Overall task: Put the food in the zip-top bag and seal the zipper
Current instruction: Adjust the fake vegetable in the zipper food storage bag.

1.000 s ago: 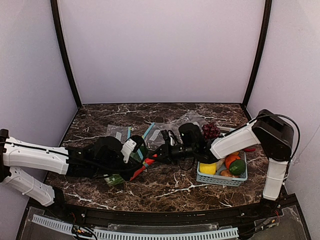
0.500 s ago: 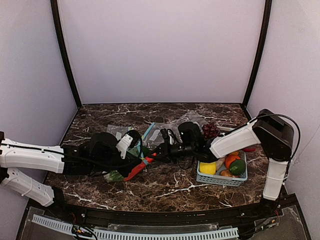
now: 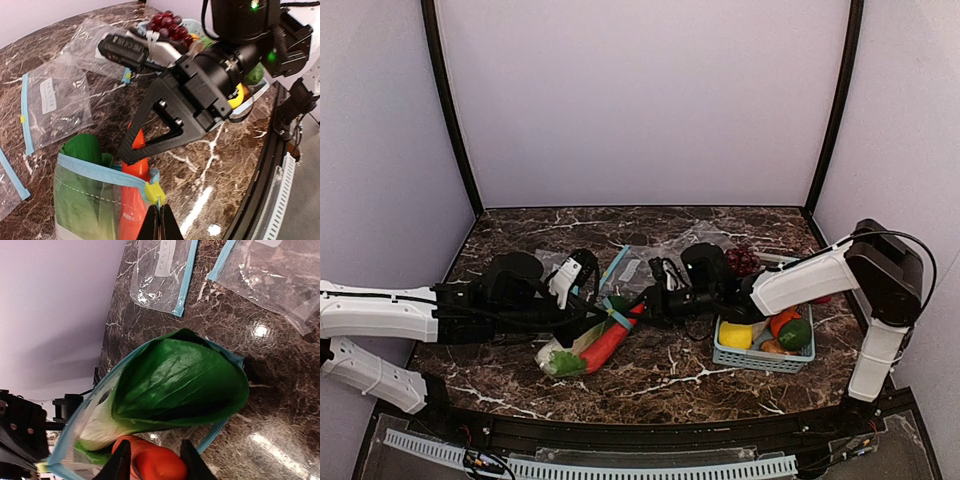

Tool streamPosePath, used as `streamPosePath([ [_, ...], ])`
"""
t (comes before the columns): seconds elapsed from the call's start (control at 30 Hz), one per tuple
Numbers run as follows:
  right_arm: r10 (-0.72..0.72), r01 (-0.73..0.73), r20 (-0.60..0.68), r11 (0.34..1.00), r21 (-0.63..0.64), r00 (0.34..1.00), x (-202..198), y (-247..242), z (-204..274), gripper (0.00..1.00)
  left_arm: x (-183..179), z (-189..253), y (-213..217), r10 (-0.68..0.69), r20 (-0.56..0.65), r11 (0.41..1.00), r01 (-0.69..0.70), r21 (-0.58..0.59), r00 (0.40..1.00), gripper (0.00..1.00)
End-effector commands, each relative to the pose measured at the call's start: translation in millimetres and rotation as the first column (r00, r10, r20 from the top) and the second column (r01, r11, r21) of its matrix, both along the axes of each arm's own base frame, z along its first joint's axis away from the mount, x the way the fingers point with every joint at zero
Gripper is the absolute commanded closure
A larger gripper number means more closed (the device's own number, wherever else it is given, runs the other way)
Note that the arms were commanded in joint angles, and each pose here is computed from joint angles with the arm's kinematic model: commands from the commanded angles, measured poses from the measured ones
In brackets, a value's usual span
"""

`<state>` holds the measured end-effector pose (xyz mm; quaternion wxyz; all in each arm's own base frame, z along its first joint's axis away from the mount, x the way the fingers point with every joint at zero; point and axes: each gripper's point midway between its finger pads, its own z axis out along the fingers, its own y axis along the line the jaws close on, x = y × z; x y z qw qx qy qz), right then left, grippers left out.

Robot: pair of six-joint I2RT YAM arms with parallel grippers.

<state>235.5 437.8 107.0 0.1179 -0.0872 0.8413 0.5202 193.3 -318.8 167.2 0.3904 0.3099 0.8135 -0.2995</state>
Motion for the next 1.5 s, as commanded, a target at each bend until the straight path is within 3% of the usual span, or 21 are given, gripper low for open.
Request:
streamPosePath([
  [0.0,-0.063,0.066,0.043,0.995,-0.069,0.997,7.1,-30.9,0.3,0.60,-15.0,46.0,-10.2,-0.117,0.028,0.988,0.119,-0.098,0.993,0.99],
  [0.1,-0.086,0.089,0.036,0.992,-0.093,0.996,7.8,-41.8,-2.9,0.52,-24.1,42.3,-10.2,-0.160,-0.003,0.983,0.159,-0.092,0.987,0.99],
  [0.27,-0.113,0.114,0.024,0.990,-0.084,0.993,2.0,-53.3,0.7,0.54,-24.0,33.5,-7.8,-0.150,-0.023,0.986,0.148,-0.082,0.988,0.99],
  [0.37,-0.142,0.144,0.034,0.986,-0.086,0.989,0.4,-62.7,4.1,0.74,-25.4,27.8,-8.6,-0.150,-0.030,0.984,0.146,-0.102,0.988,0.99],
  [0.57,-0.156,0.158,0.036,0.984,-0.078,0.987,-1.1,-70.7,14.0,1.00,-27.6,20.7,-9.3,-0.153,-0.050,0.982,0.146,-0.119,0.987,0.99],
  [1.03,-0.371,0.365,0.064,0.926,0.097,0.926,15.1,-96.4,85.1,1.00,-31.1,13.4,-11.0,-0.172,-0.067,0.980,0.164,-0.115,0.983,0.99],
  [1.47,-0.399,0.385,0.144,0.915,0.118,0.905,6.9,-60.5,75.4,1.00,-17.2,32.7,-25.5,-0.122,-0.056,0.966,0.106,-0.235,0.991,0.99],
])
